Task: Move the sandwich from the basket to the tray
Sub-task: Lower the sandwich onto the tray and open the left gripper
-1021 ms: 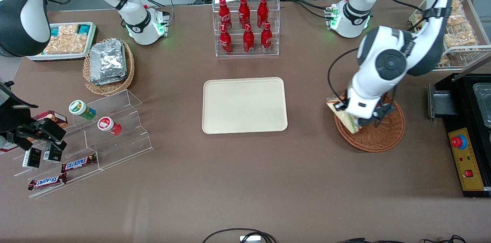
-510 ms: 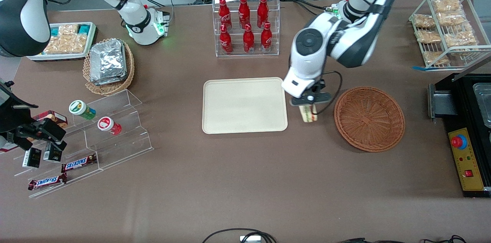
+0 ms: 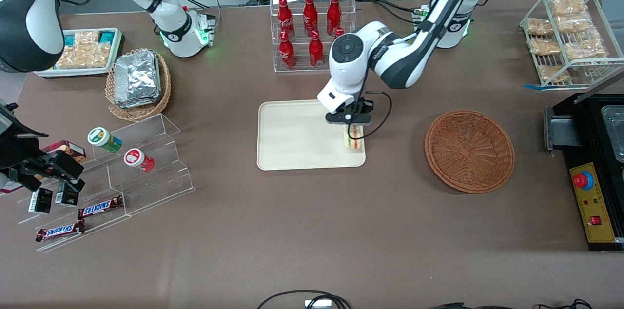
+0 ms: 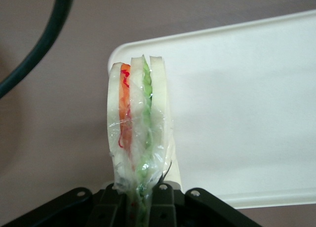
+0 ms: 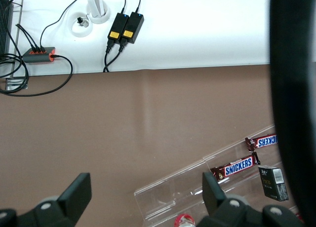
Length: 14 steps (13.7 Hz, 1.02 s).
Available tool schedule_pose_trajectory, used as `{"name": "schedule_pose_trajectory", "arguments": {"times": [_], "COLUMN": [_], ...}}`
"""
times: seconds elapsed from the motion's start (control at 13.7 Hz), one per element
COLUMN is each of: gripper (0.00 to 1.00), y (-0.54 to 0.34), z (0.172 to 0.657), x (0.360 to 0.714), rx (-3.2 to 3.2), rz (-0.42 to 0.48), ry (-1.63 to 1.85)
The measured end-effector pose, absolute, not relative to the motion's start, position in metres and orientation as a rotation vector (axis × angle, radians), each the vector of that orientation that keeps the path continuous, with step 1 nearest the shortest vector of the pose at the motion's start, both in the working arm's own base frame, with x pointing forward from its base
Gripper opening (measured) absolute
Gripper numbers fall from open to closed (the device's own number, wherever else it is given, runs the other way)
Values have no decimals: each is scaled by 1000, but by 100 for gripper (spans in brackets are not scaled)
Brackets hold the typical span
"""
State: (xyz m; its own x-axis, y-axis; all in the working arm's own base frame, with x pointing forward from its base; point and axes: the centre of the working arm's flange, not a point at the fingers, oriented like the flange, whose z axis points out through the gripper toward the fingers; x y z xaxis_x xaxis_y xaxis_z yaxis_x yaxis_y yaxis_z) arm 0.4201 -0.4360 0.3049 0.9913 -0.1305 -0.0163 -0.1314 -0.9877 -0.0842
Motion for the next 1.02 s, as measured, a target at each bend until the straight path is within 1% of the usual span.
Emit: {"name": "schedule_pose_trajectory", "arguments": {"times": [0.15,0.44,0.66,0.73,1.02], "gripper": [15,15,15,19,59], "y": [-455,-472,-476,-477,-476], "z": [288,240,224,224,227], "x": [414,406,398,398,401], "rx": [-3047,-3009,-2991,-2991,-2982], "rz": [44,88,115,114,120], "ry": [241,321,346,347,334]}}
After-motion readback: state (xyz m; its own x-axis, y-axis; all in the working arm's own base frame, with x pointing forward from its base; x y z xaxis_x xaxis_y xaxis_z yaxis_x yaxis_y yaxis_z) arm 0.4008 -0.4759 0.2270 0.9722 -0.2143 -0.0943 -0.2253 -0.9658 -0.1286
